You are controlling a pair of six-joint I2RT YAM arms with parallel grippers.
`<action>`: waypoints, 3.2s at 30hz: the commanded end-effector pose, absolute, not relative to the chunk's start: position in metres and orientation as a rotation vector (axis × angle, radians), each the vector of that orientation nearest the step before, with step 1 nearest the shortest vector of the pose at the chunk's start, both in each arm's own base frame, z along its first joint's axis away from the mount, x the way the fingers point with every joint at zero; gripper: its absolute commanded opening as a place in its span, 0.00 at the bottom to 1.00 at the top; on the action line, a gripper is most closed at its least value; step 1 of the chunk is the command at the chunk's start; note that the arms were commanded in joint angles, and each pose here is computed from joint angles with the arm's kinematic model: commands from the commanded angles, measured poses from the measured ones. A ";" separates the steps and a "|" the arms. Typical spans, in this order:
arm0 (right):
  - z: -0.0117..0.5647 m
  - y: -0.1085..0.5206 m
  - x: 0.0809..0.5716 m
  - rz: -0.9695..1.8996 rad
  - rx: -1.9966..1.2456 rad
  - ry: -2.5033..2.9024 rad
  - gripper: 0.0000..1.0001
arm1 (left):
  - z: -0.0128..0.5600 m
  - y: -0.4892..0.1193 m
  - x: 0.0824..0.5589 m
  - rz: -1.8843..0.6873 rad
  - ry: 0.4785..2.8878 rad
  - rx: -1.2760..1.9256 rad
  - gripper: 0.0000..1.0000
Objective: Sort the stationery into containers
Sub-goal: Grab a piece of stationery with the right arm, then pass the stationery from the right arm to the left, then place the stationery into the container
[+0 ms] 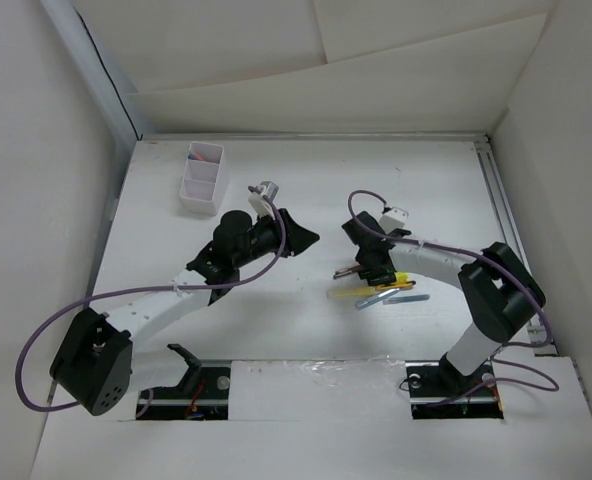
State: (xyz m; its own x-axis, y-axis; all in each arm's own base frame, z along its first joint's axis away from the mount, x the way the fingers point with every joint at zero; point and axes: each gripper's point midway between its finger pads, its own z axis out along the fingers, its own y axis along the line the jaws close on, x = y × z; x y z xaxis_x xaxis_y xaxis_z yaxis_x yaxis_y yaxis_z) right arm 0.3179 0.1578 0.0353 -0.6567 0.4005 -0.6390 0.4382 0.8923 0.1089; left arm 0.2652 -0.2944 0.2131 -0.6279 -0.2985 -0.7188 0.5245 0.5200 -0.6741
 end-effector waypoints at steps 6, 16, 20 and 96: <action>0.027 0.174 0.324 0.022 0.613 2.402 0.29 | 0.229 -0.292 0.264 -1.228 1.839 0.190 0.28; 0.025 0.194 0.354 0.079 0.550 2.354 0.27 | 0.224 -0.284 0.272 -1.174 1.853 0.150 0.28; 0.031 0.199 0.365 0.100 0.528 2.317 0.09 | 0.229 -0.275 0.278 -1.137 1.842 0.123 0.28; 0.205 0.256 0.319 0.697 -0.162 1.880 0.52 | 0.300 0.005 0.575 -0.313 1.643 -0.817 0.00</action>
